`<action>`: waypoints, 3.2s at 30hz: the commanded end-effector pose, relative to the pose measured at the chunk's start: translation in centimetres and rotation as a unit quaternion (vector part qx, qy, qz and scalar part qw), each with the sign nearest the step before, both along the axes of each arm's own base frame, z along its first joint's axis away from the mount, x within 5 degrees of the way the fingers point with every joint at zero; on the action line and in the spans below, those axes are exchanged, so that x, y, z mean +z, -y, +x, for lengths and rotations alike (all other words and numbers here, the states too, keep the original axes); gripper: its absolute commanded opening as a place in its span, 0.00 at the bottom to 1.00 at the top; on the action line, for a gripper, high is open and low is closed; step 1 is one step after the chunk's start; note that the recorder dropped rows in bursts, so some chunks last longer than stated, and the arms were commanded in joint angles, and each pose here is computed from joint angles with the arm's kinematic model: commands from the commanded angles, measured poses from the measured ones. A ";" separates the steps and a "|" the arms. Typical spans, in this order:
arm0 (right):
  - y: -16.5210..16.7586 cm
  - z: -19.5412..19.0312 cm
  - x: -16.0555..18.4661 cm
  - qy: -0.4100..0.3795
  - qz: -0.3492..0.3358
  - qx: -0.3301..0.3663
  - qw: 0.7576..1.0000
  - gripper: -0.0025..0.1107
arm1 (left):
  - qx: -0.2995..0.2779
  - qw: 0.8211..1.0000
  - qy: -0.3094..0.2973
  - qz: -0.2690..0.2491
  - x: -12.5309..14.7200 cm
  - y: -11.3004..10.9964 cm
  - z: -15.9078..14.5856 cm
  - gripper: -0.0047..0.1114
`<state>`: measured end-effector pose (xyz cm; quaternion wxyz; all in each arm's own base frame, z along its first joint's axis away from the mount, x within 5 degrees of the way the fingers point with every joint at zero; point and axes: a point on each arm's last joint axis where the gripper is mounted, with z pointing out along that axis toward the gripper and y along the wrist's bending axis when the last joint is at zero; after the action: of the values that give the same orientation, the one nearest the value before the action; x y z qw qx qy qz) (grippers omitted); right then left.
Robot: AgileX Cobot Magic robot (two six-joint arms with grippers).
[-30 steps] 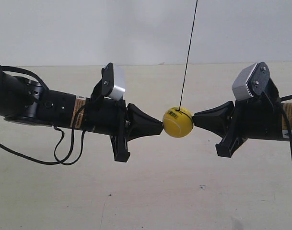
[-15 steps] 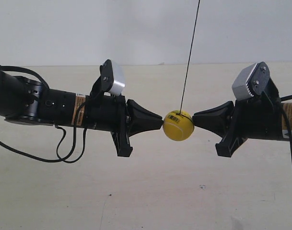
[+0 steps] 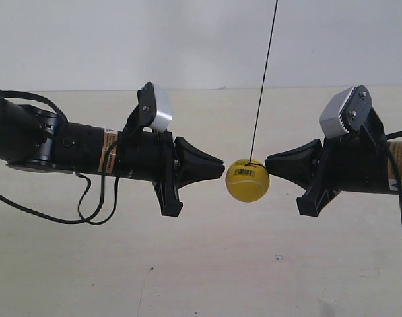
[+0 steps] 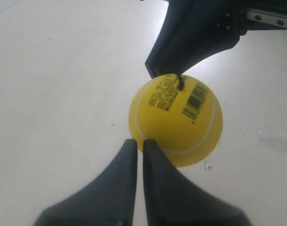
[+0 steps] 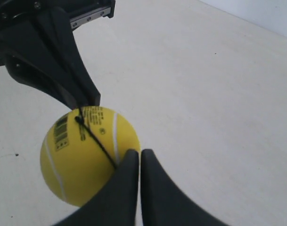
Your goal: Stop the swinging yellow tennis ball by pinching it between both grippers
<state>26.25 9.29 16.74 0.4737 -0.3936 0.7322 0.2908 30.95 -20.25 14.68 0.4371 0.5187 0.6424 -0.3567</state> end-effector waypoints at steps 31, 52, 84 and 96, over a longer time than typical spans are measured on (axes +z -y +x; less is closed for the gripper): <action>0.2 0.2 -0.2 -0.001 -0.020 -0.007 1.000 0.02 | -0.012 1.000 0.003 0.002 0.1 0.7 -0.3 0.08; 0.1 0.0 -0.1 -0.004 -0.012 0.004 1.000 0.02 | -0.030 1.000 0.008 0.004 0.1 1.7 -1.0 0.08; 0.4 0.2 -0.3 0.002 -0.039 -0.005 0.999 0.02 | -0.017 0.999 0.011 0.030 -0.3 1.4 -0.7 0.08; 0.8 0.4 0.2 0.012 -0.063 -0.026 0.998 0.02 | -0.001 0.998 0.019 0.052 -0.1 1.1 -0.5 0.08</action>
<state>26.49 8.62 16.26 0.4545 -0.4023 0.7574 0.2407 30.32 -21.21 14.09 0.4181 0.5458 0.6477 -0.3282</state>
